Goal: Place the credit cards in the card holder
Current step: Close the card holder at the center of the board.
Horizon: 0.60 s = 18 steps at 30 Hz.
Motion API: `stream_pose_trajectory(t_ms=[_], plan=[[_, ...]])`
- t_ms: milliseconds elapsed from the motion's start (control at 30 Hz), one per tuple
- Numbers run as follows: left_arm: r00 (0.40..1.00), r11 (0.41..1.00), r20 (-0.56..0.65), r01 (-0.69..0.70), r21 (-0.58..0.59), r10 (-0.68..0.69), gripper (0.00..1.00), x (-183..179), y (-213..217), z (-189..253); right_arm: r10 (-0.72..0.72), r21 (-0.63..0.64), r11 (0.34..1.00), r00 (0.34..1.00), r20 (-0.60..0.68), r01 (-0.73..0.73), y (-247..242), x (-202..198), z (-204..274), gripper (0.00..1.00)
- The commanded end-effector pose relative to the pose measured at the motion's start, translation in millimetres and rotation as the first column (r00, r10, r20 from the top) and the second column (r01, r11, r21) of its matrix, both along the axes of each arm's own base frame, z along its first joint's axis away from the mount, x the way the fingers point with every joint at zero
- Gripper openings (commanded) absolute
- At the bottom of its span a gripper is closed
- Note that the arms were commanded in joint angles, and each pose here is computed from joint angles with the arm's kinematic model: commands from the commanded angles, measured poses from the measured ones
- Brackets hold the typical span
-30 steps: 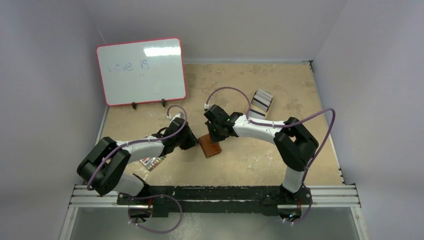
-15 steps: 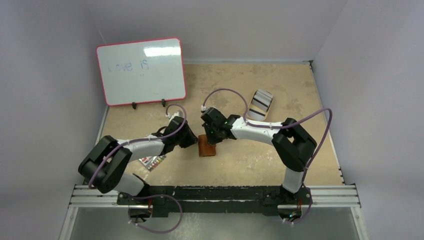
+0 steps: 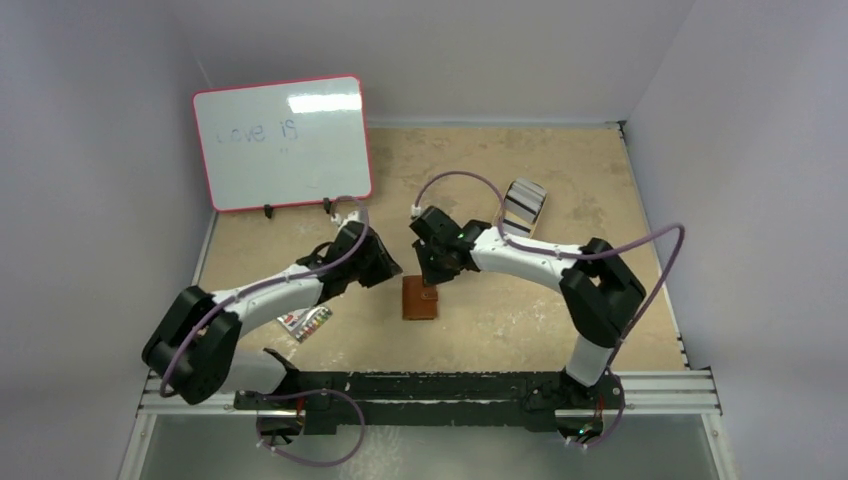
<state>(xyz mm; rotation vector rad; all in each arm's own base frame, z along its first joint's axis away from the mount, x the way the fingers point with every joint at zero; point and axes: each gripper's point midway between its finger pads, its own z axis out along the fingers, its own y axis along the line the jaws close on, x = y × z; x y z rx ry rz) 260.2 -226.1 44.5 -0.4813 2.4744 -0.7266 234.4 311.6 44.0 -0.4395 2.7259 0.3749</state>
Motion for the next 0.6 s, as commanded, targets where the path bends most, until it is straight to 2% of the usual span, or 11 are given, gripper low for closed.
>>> stream_pose_trajectory(t_ms=[0,33,67,167,267,333,433,567], plan=[[0.983,0.997,0.181,-0.045,0.066,0.033,0.35,23,15,77,-0.100,0.106,0.991,0.977,0.188,0.081,-21,40,81,0.27],[0.977,0.994,0.212,-0.056,0.089,0.036,0.38,25,21,93,-0.115,0.122,0.989,0.965,0.234,0.088,-24,46,95,0.31],[0.968,0.991,0.247,-0.073,0.113,0.043,0.46,27,29,109,-0.127,0.143,0.986,0.953,0.276,0.090,-27,51,110,0.36],[0.932,0.983,0.361,-0.096,0.156,0.033,0.57,29,46,169,-0.173,0.220,0.971,0.912,0.372,0.094,-32,56,150,0.52],[0.889,0.976,0.455,-0.050,0.210,-0.052,0.60,19,58,213,-0.233,0.313,0.945,0.869,0.436,0.096,-42,53,187,0.75],[0.844,0.975,0.530,-0.046,0.217,-0.078,0.61,10,68,237,-0.277,0.361,0.926,0.840,0.466,0.106,-52,48,207,0.98],[0.794,0.983,0.605,-0.060,0.174,-0.059,0.63,-7,82,265,-0.349,0.427,0.896,0.790,0.504,0.122,-73,39,231,0.99],[0.775,0.991,0.630,-0.032,0.128,-0.056,0.64,-26,87,281,-0.417,0.516,0.849,0.744,0.521,0.115,-94,22,251,0.99]])
